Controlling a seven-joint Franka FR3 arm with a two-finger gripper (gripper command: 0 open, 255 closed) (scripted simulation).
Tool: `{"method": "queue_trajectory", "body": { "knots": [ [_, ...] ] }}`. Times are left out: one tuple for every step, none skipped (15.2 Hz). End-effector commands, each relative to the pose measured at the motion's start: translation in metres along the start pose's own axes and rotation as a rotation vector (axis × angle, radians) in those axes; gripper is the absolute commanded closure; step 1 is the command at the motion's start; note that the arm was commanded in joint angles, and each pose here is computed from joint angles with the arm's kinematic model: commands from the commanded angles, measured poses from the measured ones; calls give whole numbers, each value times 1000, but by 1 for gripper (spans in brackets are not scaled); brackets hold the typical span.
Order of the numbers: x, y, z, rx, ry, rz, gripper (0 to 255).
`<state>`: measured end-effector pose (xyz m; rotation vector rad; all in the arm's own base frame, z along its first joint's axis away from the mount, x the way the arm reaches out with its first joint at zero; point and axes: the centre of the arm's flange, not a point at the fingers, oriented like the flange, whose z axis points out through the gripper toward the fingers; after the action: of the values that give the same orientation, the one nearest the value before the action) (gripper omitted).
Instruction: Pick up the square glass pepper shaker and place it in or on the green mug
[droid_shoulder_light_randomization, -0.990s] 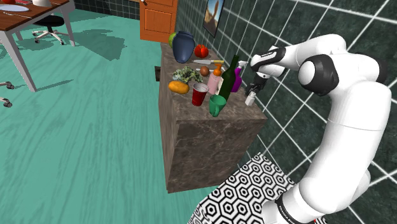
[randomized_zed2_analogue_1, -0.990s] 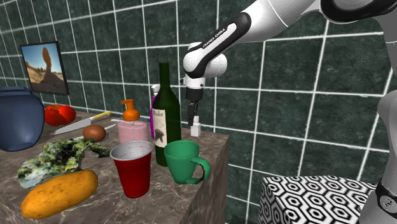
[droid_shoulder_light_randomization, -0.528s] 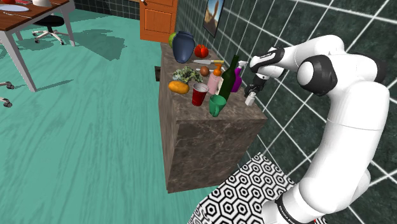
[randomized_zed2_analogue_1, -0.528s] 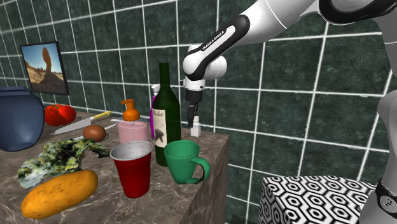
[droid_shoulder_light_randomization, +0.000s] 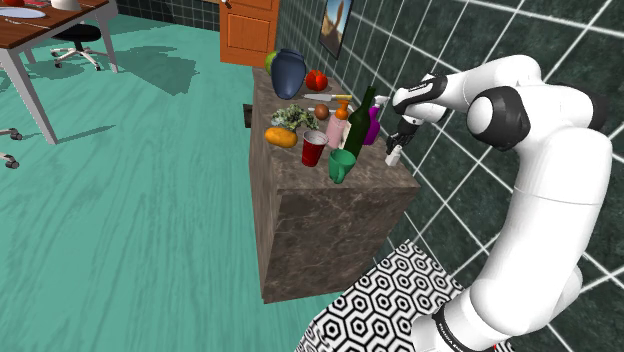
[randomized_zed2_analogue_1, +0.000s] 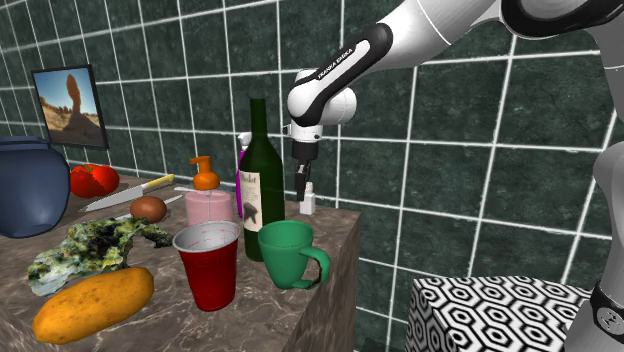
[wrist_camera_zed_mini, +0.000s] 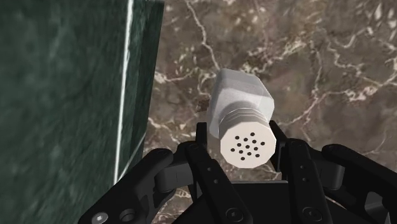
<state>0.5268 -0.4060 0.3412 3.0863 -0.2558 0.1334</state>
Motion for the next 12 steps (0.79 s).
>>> {"method": "queue_trajectory", "body": {
  "knots": [
    [0, 0, 0, 0, 0, 0, 255],
    [0, 0, 0, 0, 0, 0, 255],
    [0, 0, 0, 0, 0, 0, 255],
    [0, 0, -5, 0, 0, 0, 255],
    [1, 0, -10, 0, 0, 0, 255],
    [1, 0, -16, 0, 0, 0, 255],
    [2, 1, -21, 0, 0, 0, 255],
    [2, 1, -26, 0, 0, 0, 255],
    [3, 1, -31, 0, 0, 0, 255],
    [3, 1, -37, 0, 0, 0, 255],
    [4, 1, -42, 0, 0, 0, 255],
    [4, 2, -47, 0, 0, 0, 255]
  ]
}}
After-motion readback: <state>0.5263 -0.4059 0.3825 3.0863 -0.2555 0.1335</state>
